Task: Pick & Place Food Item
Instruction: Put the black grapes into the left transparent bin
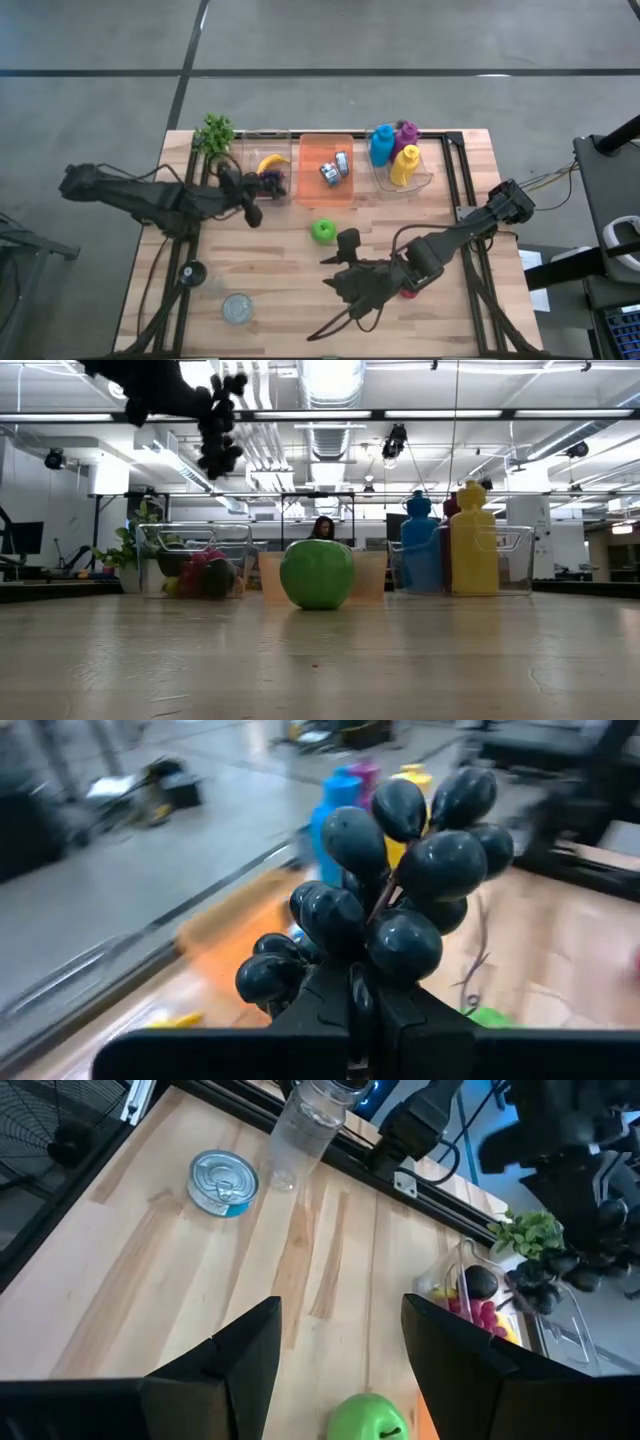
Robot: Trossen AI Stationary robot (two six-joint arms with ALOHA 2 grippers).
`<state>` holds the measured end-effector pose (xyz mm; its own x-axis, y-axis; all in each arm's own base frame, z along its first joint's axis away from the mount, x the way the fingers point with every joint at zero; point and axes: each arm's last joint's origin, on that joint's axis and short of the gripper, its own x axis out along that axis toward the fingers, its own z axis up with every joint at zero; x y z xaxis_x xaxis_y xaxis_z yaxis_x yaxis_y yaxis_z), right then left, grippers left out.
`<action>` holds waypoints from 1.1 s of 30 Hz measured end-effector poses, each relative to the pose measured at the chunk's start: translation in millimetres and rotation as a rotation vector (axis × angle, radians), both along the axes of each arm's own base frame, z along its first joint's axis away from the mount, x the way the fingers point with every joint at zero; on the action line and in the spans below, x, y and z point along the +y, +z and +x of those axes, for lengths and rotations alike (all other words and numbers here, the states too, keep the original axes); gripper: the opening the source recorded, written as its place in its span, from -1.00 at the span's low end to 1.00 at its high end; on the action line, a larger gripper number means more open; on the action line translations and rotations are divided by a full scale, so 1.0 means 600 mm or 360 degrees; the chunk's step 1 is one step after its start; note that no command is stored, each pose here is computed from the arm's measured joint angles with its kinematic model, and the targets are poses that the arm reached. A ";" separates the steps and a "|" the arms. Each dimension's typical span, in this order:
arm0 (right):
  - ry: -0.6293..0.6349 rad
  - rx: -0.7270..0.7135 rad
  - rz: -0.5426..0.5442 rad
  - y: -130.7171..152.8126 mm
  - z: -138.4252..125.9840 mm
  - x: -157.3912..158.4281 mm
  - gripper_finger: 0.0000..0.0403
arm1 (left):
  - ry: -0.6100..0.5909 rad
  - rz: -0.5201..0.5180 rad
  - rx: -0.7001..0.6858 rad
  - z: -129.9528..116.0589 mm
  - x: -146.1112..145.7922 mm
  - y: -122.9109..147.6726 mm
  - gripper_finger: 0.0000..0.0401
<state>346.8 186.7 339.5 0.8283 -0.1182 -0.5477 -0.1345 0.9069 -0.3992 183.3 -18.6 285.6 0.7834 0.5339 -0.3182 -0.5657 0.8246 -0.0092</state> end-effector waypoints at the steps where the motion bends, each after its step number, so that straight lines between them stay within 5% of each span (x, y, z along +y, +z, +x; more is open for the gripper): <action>1: 0.0000 0.0000 0.0000 0.000 0.000 0.000 0.01 | 0.0053 -0.0023 0.0003 -0.006 0.007 0.000 -0.98; 21: 0.0000 -0.0002 0.0000 0.000 0.000 0.000 0.02 | 0.0715 -0.0250 0.0201 -0.006 0.116 -0.046 -0.98; 33: 0.0001 -0.0003 0.0000 0.000 0.000 0.000 0.02 | 0.0743 -0.0360 0.0334 0.009 0.143 -0.073 -0.97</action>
<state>347.0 186.7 339.7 0.8294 -0.1178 -0.5460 -0.1340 0.9070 -0.3993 188.7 67.4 241.7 0.3878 0.7091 -0.5889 -0.8790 0.4768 -0.0046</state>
